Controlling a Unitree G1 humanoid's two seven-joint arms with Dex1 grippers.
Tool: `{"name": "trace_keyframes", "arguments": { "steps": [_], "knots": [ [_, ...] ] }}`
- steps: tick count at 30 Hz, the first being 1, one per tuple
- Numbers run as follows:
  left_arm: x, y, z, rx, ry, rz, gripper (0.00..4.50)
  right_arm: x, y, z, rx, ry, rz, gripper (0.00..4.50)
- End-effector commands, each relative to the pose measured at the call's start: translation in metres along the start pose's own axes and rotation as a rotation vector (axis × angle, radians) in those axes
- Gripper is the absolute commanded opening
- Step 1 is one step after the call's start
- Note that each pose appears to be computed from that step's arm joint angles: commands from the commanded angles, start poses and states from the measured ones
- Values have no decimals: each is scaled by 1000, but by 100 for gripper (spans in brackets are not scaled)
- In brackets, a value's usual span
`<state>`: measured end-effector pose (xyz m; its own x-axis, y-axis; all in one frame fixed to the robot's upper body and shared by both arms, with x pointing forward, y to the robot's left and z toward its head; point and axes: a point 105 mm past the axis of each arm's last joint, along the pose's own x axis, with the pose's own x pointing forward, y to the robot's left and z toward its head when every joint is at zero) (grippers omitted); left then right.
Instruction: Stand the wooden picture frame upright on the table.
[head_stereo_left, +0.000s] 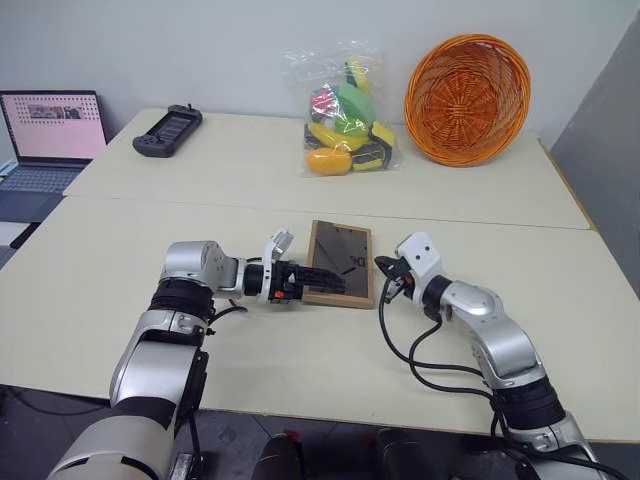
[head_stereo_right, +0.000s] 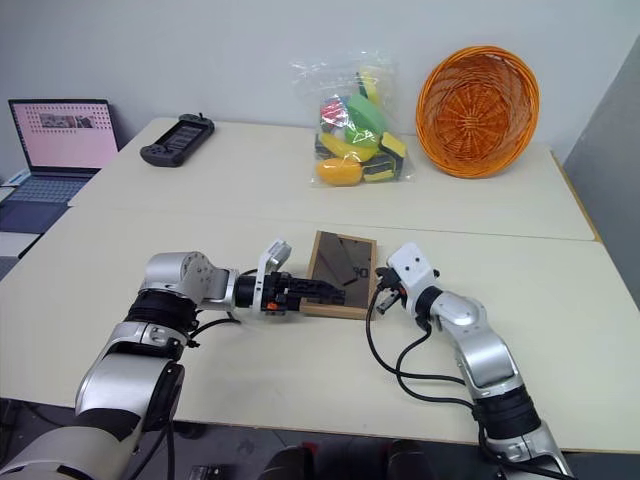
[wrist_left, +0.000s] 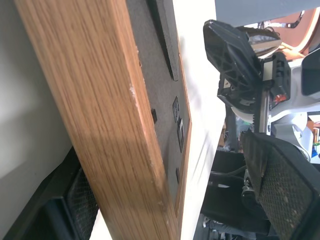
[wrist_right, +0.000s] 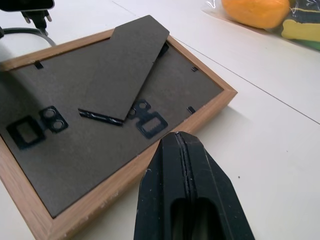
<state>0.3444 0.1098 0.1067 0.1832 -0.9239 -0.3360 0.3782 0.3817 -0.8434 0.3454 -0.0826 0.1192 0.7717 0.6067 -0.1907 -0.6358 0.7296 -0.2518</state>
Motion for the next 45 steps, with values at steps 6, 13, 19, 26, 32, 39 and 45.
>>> {"name": "trace_keyframes", "arguments": {
  "steps": [6, 13, 19, 26, 32, 39, 45],
  "knots": [
    [0, 5, 4, -2, -33, 26, 394, -9, -10, 6, -20, -23, -19, 0],
    [-2, 1, 3, -5, -33, 0, 251, -10, -11, 3, -21, -15, -20, 0],
    [-3, -1, 2, -6, -28, -12, 136, -10, -11, 3, -21, -13, -18, 0],
    [-3, -2, -3, 7, 9, -1, 129, -12, -13, 0, -36, -4, -22, 0],
    [-10, -3, 4, 55, -15, 14, 129, -22, -24, -5, -62, 15, -43, 0],
    [-23, -33, 40, 224, -100, -33, 129, -39, -41, 2, -73, 25, -20, 0],
    [-36, -74, 60, 538, -97, -80, 129, -57, -63, 34, -79, -37, -23, 0]
  ]
}}
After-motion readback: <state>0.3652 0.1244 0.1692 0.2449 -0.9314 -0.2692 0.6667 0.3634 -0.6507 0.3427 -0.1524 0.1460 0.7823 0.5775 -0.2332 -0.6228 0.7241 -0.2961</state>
